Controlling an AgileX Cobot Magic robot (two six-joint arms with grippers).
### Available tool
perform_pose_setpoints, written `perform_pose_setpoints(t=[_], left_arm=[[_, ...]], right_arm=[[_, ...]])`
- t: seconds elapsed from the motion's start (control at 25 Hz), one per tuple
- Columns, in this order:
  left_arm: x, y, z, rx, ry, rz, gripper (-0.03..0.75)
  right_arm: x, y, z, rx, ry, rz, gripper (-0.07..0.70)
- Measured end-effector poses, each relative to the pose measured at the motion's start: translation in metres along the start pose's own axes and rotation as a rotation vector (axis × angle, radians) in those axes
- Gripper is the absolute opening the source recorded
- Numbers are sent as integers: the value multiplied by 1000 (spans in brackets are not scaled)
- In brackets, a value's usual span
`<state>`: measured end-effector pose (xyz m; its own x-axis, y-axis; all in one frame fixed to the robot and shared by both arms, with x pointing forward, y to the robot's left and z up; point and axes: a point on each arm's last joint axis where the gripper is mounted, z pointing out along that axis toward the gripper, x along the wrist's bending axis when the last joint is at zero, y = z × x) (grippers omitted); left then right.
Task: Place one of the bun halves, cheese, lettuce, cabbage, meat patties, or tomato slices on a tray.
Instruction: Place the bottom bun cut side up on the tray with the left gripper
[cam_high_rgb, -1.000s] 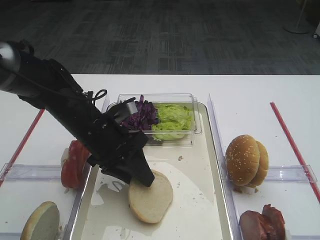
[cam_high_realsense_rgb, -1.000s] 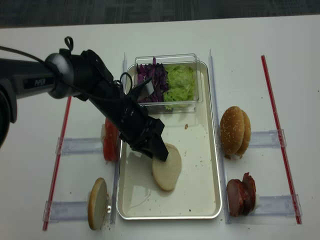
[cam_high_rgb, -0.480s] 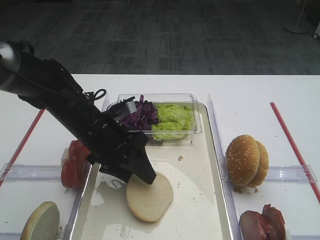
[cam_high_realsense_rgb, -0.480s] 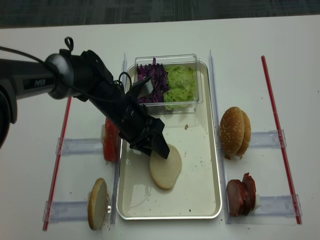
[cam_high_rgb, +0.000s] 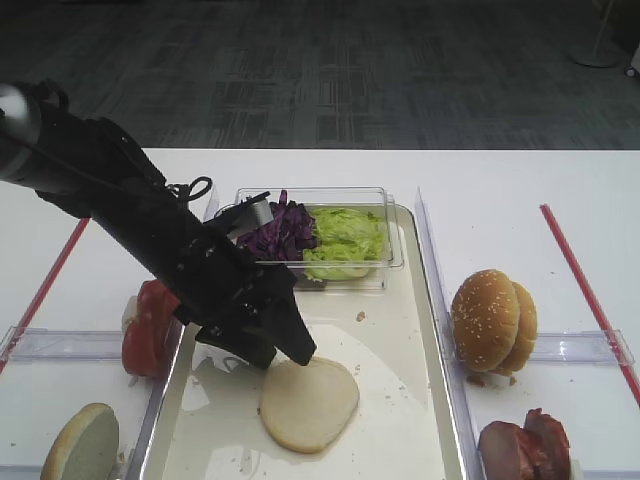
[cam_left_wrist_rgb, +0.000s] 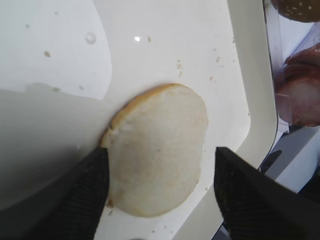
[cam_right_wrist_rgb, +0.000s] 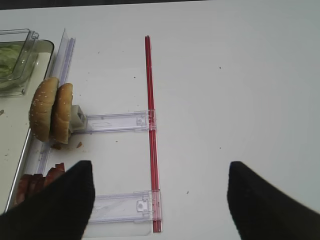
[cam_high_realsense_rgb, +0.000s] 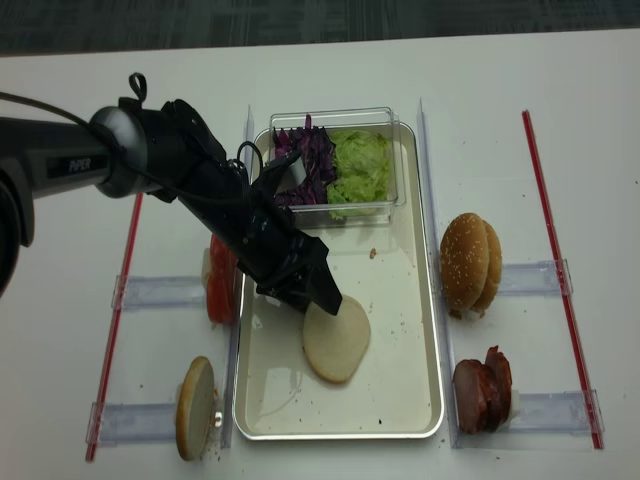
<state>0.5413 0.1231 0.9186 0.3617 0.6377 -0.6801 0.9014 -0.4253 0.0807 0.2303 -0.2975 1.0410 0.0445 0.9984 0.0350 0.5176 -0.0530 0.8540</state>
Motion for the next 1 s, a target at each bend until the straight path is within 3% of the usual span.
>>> perform_pose_setpoints(t=[0.28, 0.64, 1.0], left_arm=[[1, 2, 0, -17, 14, 3, 421], [-2, 11, -8, -22, 41, 45, 421], [-12, 17, -18, 21, 25, 51, 421]], right_arm=[[0, 0, 0, 0, 0, 0, 571], [0, 0, 0, 0, 0, 0, 571], [0, 0, 0, 0, 0, 0, 571]])
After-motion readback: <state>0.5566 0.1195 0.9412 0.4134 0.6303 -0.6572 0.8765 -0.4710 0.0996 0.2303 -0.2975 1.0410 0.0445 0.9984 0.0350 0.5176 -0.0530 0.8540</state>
